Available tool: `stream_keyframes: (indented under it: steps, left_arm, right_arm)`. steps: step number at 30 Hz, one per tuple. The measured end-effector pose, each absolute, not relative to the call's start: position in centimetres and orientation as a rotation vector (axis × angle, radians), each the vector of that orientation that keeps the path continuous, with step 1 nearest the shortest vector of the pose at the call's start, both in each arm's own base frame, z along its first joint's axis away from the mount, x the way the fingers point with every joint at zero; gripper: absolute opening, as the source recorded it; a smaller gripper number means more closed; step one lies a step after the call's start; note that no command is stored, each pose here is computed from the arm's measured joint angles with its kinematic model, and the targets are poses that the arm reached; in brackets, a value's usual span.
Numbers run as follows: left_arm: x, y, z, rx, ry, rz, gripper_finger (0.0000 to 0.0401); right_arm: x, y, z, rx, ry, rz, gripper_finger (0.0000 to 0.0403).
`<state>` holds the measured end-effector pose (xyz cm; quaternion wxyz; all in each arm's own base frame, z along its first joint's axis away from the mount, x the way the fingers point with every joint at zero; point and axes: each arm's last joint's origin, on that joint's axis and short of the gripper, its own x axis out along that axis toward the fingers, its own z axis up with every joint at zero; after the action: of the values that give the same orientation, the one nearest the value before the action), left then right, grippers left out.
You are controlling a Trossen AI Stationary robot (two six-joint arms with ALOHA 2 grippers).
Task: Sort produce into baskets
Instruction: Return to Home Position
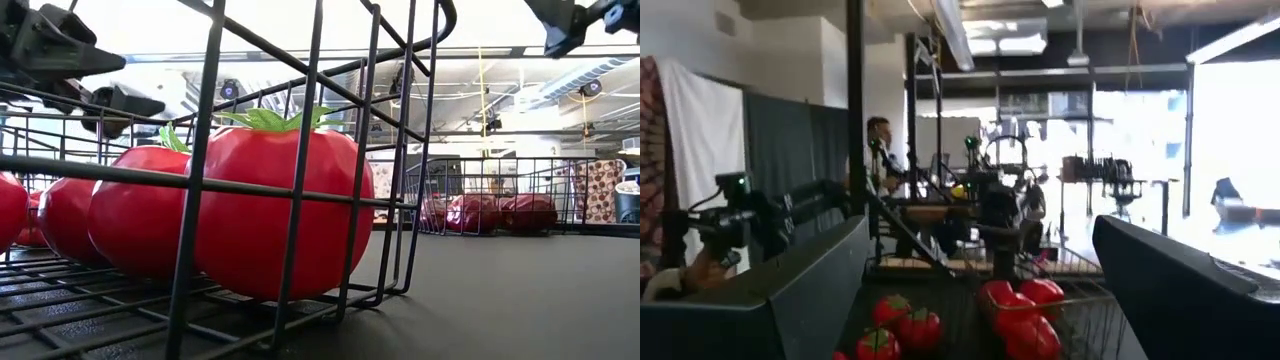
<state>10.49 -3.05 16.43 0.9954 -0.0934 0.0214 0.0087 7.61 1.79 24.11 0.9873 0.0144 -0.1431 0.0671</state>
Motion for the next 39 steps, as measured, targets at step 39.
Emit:
stream_keyframes:
  steps: [39]
  left_arm:
    - [10.2,-1.2,16.3,-0.116,0.044,0.007,0.0393]
  right_arm:
    - [9.6,1.9,17.2,-0.046,-0.045,-0.029,0.0378]
